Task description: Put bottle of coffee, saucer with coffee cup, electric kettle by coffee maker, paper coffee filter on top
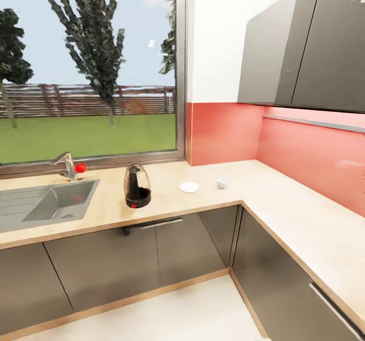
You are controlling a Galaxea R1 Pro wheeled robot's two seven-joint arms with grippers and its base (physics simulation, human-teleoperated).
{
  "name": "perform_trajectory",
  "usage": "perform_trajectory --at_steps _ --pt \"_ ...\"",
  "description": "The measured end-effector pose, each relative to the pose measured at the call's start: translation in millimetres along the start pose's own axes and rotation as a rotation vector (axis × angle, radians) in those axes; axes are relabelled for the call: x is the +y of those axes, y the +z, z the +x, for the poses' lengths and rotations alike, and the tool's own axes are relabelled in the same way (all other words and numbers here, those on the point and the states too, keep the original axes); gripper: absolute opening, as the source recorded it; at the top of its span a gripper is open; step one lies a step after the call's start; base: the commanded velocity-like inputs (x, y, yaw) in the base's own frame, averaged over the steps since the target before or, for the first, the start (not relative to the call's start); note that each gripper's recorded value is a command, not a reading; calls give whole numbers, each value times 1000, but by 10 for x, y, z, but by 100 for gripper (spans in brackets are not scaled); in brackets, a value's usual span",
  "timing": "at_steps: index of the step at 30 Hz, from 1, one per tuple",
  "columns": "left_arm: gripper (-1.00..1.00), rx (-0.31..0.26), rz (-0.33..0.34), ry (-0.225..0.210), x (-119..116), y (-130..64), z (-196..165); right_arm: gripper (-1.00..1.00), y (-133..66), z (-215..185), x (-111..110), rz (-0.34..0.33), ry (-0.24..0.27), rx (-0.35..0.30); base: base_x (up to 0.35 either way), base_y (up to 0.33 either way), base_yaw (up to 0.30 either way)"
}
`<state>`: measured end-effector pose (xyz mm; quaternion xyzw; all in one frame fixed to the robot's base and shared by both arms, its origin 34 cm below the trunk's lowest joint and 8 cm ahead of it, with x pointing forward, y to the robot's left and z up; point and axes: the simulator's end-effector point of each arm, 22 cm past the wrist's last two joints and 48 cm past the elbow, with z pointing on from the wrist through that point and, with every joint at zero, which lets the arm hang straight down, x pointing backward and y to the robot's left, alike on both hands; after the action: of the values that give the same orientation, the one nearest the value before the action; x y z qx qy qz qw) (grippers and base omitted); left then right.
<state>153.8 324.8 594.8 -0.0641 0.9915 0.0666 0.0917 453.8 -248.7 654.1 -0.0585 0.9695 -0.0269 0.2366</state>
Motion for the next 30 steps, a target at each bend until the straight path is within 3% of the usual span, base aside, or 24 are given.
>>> perform_trajectory --at_steps 15,16,17,19,22,26,30 --pt "100 1 2 -5 2 -2 11 100 -3 -19 49 -8 5 -4 -10 -7 0" --pt "100 -90 56 -1 -336 10 -455 100 -3 -28 58 -9 7 -6 0 0 0" --pt "100 -178 70 -9 -422 -2 -933 100 -4 -40 61 -9 9 -9 0 0 0" --pt "100 -287 87 -17 -472 -77 -1514 100 -2 -203 88 -15 12 -42 0 0 0" --pt "100 -391 117 -27 -557 -215 -2238 100 -24 -628 126 -23 17 -129 0 0 0" --pt "100 -454 167 -20 -716 -405 -2988 100 -107 -1169 153 -30 24 -243 0 0 0" --pt "100 -573 267 2 -988 -807 -4034 100 -317 -1883 172 -37 32 -398 0 0 0"
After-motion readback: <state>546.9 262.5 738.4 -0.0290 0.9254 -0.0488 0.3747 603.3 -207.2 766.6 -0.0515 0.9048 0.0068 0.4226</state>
